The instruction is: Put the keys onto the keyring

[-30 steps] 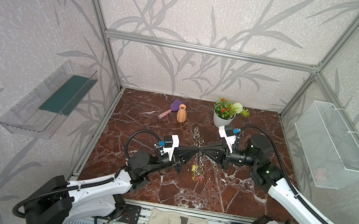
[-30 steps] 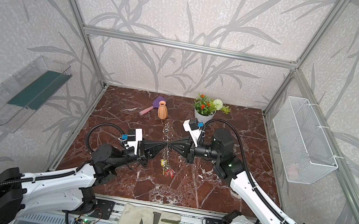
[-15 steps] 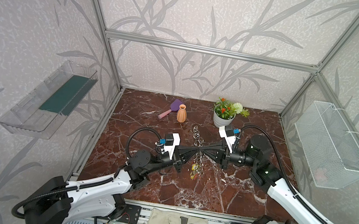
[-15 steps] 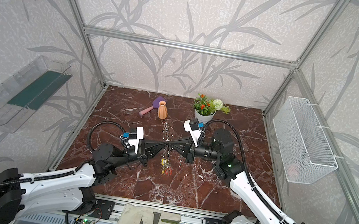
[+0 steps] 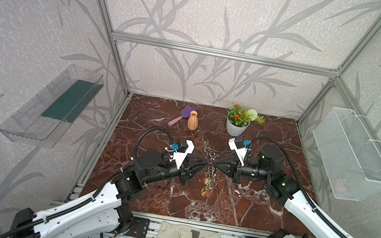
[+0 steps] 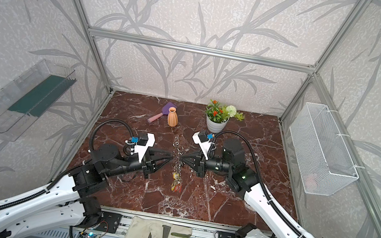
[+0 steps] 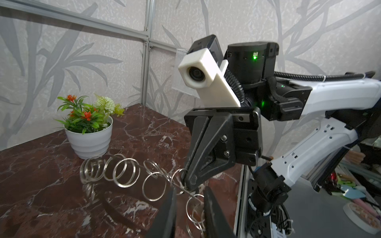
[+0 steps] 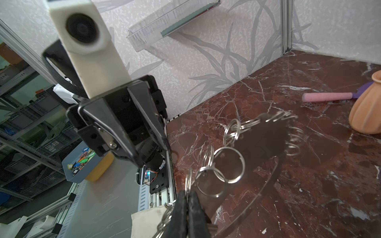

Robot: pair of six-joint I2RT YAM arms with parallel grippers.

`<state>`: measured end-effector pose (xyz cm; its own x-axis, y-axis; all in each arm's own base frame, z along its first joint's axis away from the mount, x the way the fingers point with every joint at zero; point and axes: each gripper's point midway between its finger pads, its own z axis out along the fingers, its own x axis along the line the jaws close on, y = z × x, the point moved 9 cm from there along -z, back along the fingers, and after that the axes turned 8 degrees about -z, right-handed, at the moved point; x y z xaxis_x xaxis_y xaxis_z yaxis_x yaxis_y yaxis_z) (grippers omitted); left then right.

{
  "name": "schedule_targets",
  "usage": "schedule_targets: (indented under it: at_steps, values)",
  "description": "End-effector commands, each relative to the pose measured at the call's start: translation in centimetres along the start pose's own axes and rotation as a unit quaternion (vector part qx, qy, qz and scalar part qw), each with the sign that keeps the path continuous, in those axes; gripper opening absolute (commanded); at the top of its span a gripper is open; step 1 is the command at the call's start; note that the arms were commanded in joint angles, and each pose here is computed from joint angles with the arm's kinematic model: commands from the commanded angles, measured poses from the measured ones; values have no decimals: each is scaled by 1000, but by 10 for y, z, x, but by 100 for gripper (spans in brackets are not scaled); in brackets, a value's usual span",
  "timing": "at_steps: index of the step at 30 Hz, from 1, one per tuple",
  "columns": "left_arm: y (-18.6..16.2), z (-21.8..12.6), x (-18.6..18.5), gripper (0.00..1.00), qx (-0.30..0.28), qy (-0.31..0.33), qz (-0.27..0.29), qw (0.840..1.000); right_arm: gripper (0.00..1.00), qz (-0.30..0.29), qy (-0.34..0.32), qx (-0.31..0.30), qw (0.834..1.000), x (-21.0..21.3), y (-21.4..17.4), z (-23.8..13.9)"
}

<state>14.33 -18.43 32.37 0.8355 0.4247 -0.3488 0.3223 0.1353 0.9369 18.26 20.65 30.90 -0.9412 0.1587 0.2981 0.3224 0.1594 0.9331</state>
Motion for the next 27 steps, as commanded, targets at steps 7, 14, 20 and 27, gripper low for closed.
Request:
schedule_targets:
  at_steps: [7, 14, 20, 27]
  values:
    - [12, -16, 0, 35, 161, -31, 63, 984, 0, -47, 1, -20, 999, 14, 20, -8]
    - [27, -5, 0, 49, 220, -105, 118, 963, 0, -54, 14, -7, 998, 17, 21, -7]
    - [35, 14, 2, 54, 213, -149, 125, 957, 0, -61, 28, 3, 998, 19, 21, -4]
    - [40, 27, 7, 48, 225, -157, 125, 953, 0, -61, 45, 6, 997, 22, 19, -3]
